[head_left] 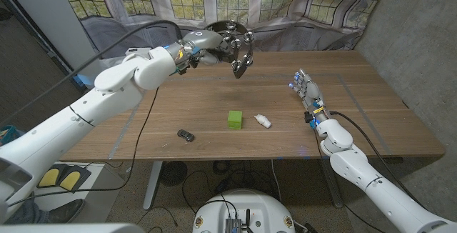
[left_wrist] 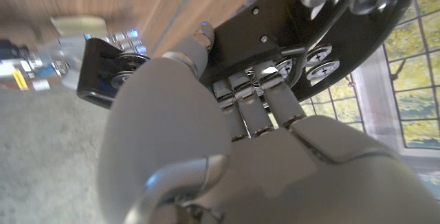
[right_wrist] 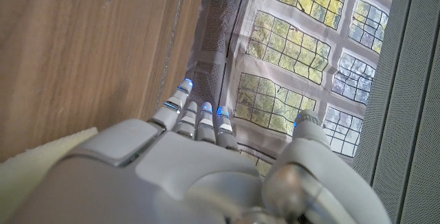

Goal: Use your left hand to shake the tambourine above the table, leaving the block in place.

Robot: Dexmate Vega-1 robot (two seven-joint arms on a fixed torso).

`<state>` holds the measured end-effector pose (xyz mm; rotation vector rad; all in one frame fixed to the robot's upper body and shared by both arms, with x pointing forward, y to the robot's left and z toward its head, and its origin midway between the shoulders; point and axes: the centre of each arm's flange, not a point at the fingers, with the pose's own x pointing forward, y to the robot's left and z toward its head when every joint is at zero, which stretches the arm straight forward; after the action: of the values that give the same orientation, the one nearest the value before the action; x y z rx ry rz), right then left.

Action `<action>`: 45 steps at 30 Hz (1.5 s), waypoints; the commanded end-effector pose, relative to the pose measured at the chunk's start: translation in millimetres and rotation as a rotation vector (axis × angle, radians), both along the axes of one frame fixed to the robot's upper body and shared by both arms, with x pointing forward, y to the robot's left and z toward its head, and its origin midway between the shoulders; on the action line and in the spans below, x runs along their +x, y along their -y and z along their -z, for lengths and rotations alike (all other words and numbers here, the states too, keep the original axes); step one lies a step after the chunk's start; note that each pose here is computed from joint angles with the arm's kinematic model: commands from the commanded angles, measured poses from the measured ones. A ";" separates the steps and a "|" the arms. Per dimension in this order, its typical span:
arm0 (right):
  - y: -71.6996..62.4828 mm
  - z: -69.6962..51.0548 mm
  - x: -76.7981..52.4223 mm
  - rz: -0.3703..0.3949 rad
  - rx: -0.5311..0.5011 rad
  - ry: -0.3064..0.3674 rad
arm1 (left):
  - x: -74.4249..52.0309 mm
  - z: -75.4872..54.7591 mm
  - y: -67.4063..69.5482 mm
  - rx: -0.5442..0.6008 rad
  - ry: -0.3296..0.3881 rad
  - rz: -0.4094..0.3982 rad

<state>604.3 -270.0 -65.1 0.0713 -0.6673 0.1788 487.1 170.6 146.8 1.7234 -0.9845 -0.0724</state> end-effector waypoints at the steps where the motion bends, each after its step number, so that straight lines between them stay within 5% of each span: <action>1: -2.4 -0.2 1.2 -0.007 -0.002 -0.007 | 17.1 7.9 2.8 0.098 -0.065 -0.105; 10: -1.9 0.7 1.6 -0.003 -0.007 -0.010 | 14.5 9.2 -26.2 -0.257 0.028 0.123; 23: -0.7 -0.3 6.1 -0.011 -0.012 -0.010 | -11.3 1.8 -65.8 -0.519 0.169 0.287; 29: -0.8 -1.5 9.0 -0.016 -0.014 -0.008 | -13.0 0.1 -106.5 -0.735 0.145 0.366; 33: -1.2 -2.5 11.5 -0.022 -0.018 -0.011 | -10.8 9.2 -146.3 -0.932 0.094 0.451; 39: -3.9 -4.6 14.9 -0.033 -0.023 -0.015 | 1.8 30.6 -195.8 -1.169 -0.021 0.590; 45: -7.9 -5.9 17.2 -0.043 -0.037 -0.018 | 11.1 64.3 -242.8 -1.405 -0.061 0.746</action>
<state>616.7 -267.2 -61.1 0.0612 -0.6542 0.2105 490.1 322.7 125.0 0.6360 -1.1658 0.0916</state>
